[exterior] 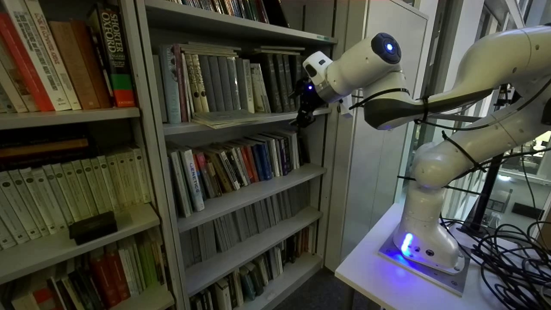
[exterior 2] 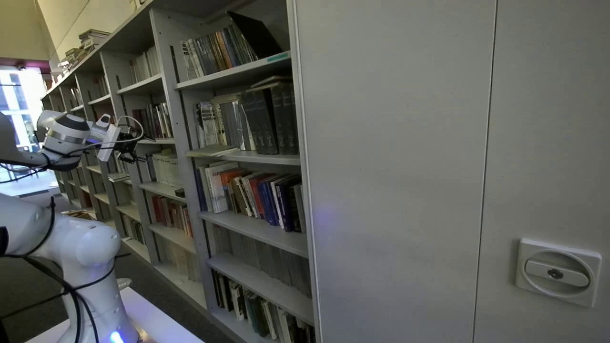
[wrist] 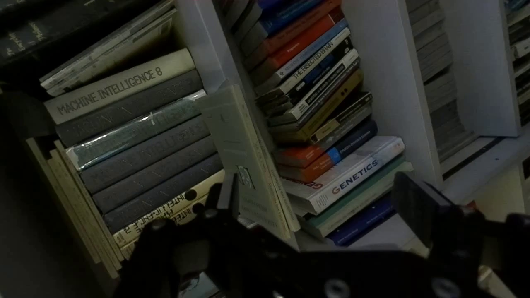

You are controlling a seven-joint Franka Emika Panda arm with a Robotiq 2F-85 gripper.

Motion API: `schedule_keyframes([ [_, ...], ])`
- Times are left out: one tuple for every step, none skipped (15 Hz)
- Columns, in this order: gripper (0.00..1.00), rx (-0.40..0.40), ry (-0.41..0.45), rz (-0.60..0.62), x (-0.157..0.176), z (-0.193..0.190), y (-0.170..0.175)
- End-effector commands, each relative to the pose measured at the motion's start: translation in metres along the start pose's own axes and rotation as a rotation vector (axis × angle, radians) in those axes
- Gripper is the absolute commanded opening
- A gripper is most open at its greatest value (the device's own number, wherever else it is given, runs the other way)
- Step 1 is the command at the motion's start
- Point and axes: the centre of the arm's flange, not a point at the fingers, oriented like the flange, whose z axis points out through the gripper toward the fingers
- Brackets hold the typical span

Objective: Remove a book from the top of the upright books and put it on top of the books stacked on the book shelf

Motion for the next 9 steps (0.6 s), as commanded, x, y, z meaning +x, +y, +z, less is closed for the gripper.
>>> schedule_keyframes([
  [1.0, -0.08, 0.004, -0.183, 0.021, 0.017, 0.014],
  [1.0, -0.112, 0.005, -0.228, 0.027, 0.022, 0.019],
  [1.0, -0.142, 0.007, -0.273, 0.034, 0.026, 0.027],
  [1.0, -0.174, 0.007, -0.317, 0.04, 0.031, 0.033],
  [1.0, -0.209, 0.009, -0.361, 0.046, 0.035, 0.04],
  [1.0, -0.243, 0.011, -0.406, 0.052, 0.04, 0.047],
  [1.0, -0.279, 0.014, -0.45, 0.06, 0.046, 0.054],
  [1.0, -0.318, 0.021, -0.49, 0.067, 0.049, 0.06],
  [1.0, -0.36, 0.03, -0.527, 0.075, 0.053, 0.066],
])
